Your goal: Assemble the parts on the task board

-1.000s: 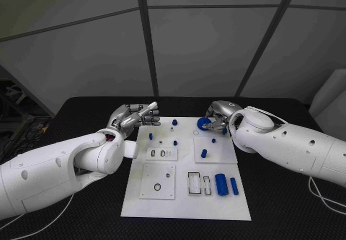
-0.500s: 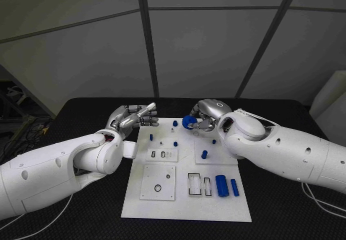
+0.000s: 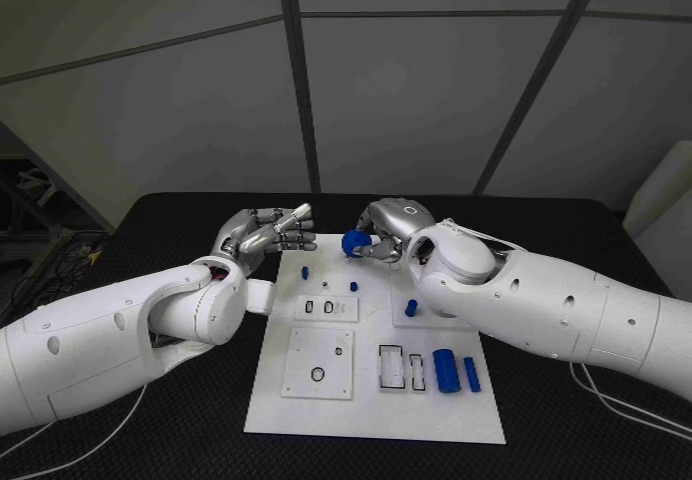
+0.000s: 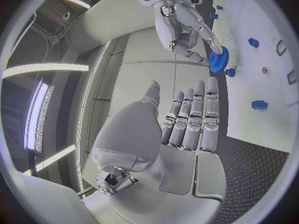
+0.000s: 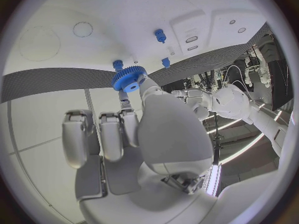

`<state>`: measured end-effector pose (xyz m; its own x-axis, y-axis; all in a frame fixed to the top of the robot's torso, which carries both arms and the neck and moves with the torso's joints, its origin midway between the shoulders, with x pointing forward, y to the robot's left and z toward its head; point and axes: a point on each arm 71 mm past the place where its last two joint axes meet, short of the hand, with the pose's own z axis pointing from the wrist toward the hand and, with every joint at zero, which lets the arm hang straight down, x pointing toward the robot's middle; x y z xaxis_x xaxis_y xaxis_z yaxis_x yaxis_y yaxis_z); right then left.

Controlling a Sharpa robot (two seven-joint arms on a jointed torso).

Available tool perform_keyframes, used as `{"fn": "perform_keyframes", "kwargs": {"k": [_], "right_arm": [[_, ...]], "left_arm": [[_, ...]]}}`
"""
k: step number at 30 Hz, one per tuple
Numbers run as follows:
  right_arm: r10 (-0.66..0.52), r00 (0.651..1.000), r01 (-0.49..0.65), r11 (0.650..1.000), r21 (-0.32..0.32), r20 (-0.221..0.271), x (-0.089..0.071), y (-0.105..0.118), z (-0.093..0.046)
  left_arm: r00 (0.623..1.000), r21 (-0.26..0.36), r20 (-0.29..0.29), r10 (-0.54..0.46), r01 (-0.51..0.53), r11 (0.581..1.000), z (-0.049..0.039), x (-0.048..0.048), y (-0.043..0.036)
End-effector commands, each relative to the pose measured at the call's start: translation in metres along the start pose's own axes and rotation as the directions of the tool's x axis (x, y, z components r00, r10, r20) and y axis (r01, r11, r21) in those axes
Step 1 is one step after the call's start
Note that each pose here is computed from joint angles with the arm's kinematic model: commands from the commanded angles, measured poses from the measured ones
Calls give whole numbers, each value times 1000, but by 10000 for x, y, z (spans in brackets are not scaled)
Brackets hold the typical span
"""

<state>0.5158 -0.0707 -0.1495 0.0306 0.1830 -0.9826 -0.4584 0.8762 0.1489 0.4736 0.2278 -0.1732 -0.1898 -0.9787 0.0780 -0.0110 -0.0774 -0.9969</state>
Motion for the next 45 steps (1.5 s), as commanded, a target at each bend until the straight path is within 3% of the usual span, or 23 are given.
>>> {"fn": "perform_keyframes", "kwargs": {"k": [1,21,45], "right_arm": [[-20,1000,20,1000,-17,3,33,41,45],[-55,996,52,998,-41,-76,263,161,133],[-62,989,61,998,-10,-132,352,100,155]], "left_arm": [[1000,13,-7,4,-4,1000,6,10,-17],[1000,14,-4,5,-5,1000,23,9,-10],[1000,13,-3,5,-5,1000,25,6,-8]]}}
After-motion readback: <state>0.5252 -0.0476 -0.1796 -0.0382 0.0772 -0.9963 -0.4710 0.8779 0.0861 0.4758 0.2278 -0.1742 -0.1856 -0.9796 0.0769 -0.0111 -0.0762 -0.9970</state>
